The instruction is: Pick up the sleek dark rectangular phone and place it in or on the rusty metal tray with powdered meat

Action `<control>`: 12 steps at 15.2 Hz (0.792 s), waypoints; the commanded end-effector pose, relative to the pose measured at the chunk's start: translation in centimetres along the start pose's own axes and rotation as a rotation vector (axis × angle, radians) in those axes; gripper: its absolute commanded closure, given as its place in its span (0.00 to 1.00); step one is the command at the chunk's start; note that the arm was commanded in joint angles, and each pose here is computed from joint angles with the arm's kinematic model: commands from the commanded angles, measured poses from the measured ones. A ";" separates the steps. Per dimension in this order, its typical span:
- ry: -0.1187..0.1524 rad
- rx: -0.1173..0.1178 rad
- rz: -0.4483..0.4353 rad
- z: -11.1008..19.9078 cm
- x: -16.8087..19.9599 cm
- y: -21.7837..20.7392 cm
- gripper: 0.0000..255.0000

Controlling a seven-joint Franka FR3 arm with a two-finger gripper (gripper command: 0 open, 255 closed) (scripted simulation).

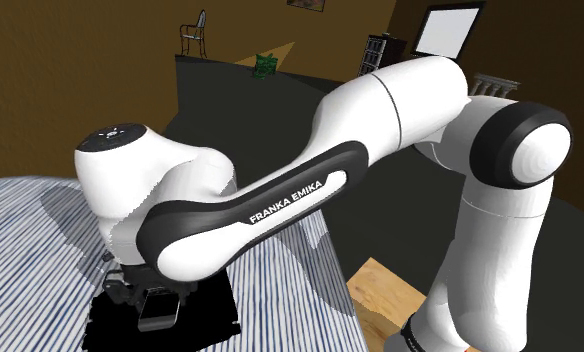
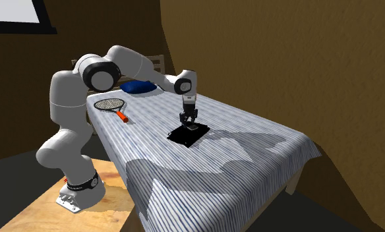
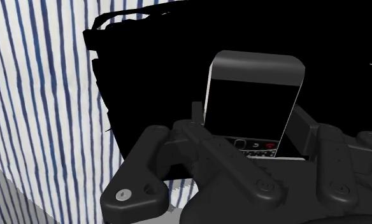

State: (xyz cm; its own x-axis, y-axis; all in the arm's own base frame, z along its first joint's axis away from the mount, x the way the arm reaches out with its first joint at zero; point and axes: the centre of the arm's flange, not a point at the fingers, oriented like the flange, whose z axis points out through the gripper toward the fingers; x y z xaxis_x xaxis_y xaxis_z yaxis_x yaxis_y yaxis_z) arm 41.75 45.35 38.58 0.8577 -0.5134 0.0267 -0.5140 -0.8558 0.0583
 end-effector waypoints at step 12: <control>0.000 0.001 0.000 0.3 0.0 0.1 0.00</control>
State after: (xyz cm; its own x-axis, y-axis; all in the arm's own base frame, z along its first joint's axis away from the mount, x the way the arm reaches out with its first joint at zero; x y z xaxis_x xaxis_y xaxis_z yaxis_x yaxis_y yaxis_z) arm 41.69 45.29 38.33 0.8577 -0.5134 0.0270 -0.5140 -0.8558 0.0575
